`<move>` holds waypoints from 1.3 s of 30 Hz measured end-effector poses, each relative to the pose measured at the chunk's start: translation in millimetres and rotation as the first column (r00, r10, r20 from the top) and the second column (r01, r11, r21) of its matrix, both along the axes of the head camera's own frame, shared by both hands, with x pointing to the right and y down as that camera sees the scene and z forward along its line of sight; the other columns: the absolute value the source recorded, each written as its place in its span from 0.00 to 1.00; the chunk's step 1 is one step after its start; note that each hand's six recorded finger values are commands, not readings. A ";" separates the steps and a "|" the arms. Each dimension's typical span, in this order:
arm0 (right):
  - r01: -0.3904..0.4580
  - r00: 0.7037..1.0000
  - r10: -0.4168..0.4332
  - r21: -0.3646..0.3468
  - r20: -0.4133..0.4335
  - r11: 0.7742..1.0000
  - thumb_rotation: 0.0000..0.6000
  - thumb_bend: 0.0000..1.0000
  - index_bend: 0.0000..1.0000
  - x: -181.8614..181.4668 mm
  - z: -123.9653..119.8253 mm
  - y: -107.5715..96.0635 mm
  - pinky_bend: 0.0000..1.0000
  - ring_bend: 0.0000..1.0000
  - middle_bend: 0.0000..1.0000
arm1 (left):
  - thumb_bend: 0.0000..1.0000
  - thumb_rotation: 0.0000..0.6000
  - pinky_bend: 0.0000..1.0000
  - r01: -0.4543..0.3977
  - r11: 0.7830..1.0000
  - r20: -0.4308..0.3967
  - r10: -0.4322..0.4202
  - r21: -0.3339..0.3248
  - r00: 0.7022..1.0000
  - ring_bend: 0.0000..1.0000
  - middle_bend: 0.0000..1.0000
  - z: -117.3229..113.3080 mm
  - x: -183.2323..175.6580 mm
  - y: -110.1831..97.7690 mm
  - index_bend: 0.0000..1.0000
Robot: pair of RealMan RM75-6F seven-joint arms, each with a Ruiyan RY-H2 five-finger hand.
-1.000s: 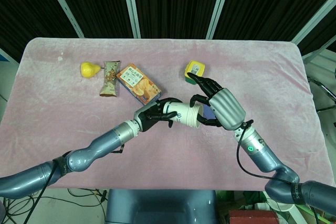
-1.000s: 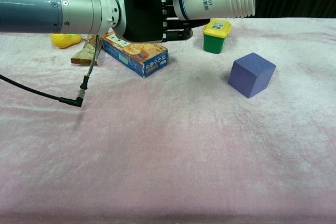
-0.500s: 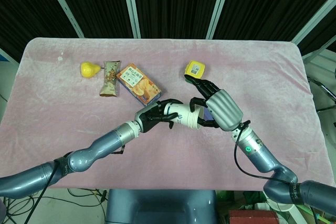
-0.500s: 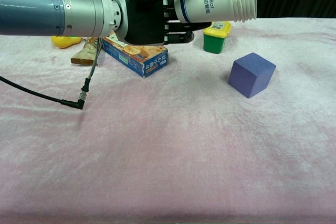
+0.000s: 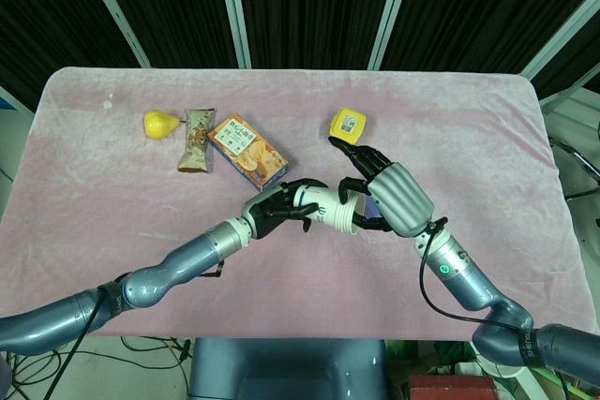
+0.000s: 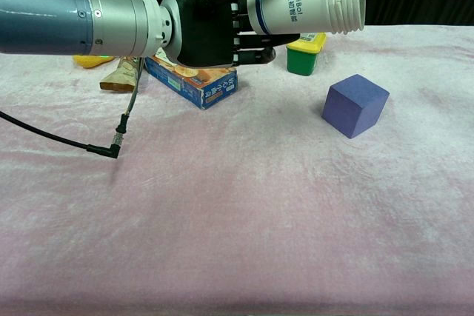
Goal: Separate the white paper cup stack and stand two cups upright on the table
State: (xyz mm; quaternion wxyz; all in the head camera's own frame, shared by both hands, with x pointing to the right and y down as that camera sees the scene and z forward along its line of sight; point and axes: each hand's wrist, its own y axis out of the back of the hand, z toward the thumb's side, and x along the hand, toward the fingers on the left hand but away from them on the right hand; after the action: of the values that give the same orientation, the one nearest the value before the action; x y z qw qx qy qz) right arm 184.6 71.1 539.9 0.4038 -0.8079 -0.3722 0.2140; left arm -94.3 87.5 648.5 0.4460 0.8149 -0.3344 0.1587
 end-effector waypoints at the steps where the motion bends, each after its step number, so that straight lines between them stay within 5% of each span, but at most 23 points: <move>1: -0.001 1.000 0.001 0.003 0.003 1.000 1.00 0.37 0.83 0.5 -0.4 0.2 0.18 0.14 0.00 | 0.41 1.00 0.61 0.000 1.000 -0.001 0.000 0.001 1.000 0.42 0.52 -0.7 -0.2 -0.2 0.55; 24: -0.070 0.998 0.070 -0.020 0.008 0.997 1.00 0.38 0.85 38.2 0.2 -1.6 0.18 0.14 0.00 | 0.41 1.00 0.61 0.003 1.000 0.039 -0.004 0.029 0.999 0.42 0.52 -1.2 -23.3 -7.4 0.55; 33: -0.085 0.996 0.085 -0.065 -0.018 0.994 1.00 0.38 0.86 63.3 -1.3 3.0 0.18 0.14 0.00 | 0.41 1.00 0.61 -0.054 0.992 0.195 0.032 0.111 0.980 0.40 0.51 8.6 -62.2 -13.3 0.54; 39: -0.095 0.993 0.084 -0.139 -0.083 0.986 1.00 0.39 0.86 80.1 6.1 5.6 0.18 0.14 0.00 | 0.41 1.00 0.61 -0.185 0.958 0.365 0.095 0.220 0.926 0.40 0.51 7.3 -94.9 -18.6 0.54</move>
State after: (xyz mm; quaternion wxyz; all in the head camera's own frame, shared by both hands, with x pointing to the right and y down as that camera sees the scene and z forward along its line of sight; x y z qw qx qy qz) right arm 264.7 76.7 546.0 0.3487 -0.8084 -0.3760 0.2889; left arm -189.2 68.9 655.8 0.2603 0.8451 -0.3663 0.2896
